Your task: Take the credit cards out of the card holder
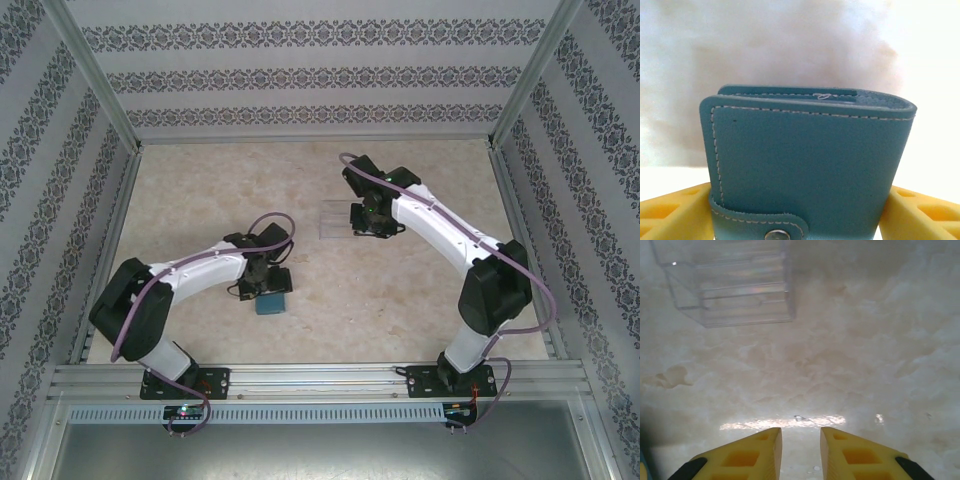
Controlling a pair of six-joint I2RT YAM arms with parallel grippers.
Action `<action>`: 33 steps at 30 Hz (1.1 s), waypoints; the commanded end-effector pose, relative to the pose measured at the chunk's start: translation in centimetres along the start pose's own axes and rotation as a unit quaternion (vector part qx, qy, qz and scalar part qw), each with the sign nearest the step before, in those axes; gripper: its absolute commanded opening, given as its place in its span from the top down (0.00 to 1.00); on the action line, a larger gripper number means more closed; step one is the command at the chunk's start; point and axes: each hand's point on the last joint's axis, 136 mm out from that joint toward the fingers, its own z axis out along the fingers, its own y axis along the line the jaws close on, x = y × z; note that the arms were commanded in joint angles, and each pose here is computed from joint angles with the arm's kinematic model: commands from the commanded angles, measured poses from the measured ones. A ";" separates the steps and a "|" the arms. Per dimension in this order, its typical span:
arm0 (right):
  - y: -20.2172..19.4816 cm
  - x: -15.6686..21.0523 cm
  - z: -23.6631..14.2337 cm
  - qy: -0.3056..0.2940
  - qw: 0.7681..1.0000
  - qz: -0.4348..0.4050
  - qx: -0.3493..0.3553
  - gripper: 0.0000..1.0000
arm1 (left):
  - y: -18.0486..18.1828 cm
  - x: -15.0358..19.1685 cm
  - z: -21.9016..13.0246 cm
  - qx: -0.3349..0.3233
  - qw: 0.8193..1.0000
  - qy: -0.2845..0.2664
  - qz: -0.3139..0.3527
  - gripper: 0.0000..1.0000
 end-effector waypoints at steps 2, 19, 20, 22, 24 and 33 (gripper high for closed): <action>-2.7 0.0 -1.0 -0.013 1.000 0.008 0.012 0.73 | -3.9 0.1 0.1 0.014 1.000 0.005 0.021 0.23; -7.5 1.3 -1.1 -0.008 0.999 0.042 0.025 0.73 | -12.4 1.4 3.3 0.023 0.997 0.042 0.061 0.17; -7.5 1.5 -1.1 -0.007 0.999 0.042 0.023 0.73 | -12.6 1.2 3.1 0.026 0.997 0.038 0.062 0.16; -7.4 1.6 -1.3 -0.010 0.999 0.045 0.015 0.73 | -12.9 0.9 2.1 0.034 0.997 0.029 0.068 0.13; -6.9 1.7 -1.5 -0.012 0.999 0.046 -0.002 0.72 | -13.2 0.4 0.7 0.040 0.996 0.017 0.074 0.09; -0.6 3.6 0.4 0.019 0.978 0.051 -0.201 0.66 | -10.8 -1.2 -4.2 0.052 0.996 -0.019 0.076 0.16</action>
